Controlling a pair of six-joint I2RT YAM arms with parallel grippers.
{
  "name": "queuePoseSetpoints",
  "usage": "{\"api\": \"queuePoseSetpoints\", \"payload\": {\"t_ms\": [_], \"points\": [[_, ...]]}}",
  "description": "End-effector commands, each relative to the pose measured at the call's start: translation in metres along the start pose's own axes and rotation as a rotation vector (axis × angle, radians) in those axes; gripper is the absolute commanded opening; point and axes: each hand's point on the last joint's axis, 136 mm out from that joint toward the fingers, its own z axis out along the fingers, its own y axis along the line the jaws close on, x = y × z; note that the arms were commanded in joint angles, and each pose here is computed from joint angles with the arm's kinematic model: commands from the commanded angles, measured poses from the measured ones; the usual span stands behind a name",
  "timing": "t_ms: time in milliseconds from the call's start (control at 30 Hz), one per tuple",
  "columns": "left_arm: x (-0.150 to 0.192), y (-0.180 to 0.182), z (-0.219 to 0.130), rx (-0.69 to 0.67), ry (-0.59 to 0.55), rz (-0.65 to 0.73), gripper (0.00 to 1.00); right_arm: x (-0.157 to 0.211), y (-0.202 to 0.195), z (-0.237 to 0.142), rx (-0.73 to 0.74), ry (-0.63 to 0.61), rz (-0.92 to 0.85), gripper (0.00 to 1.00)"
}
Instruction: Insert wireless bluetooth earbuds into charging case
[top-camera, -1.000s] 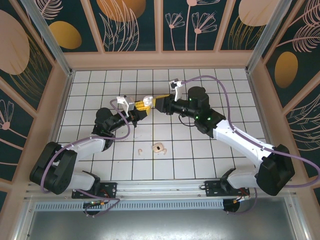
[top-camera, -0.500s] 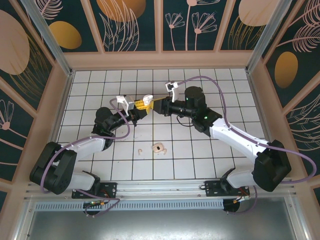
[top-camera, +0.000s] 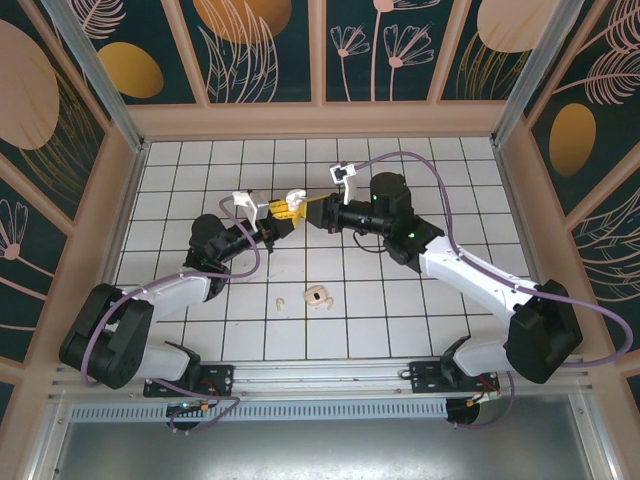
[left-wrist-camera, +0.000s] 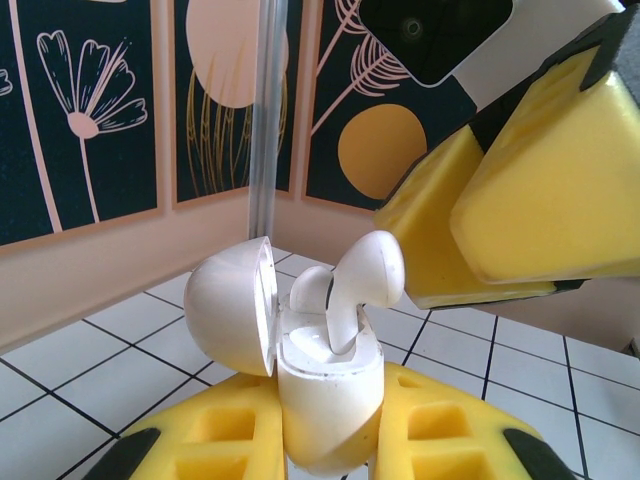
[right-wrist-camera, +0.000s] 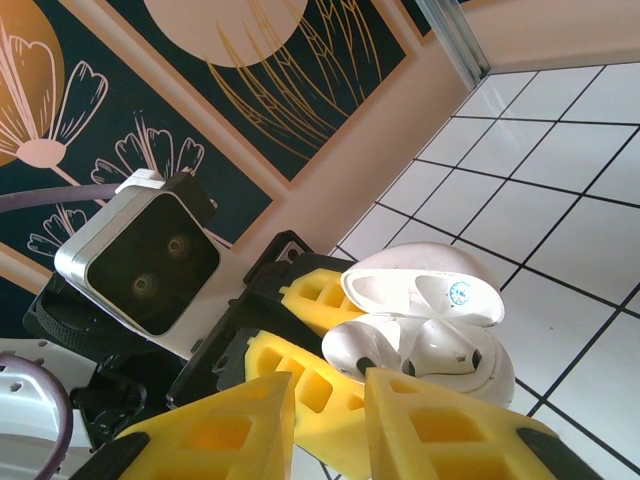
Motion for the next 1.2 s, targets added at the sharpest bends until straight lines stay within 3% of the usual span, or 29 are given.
{"api": "queuePoseSetpoints", "payload": {"t_ms": [0,1167], "points": [[-0.021,-0.005,0.002,0.017,-0.052,0.061,0.15,-0.009,0.007,0.002,-0.027,-0.014,-0.021,0.25],[-0.02,-0.005,0.004,0.021,-0.044,0.06,0.15,0.004,0.002,0.011,-0.003,0.041,-0.03,0.21]]}}
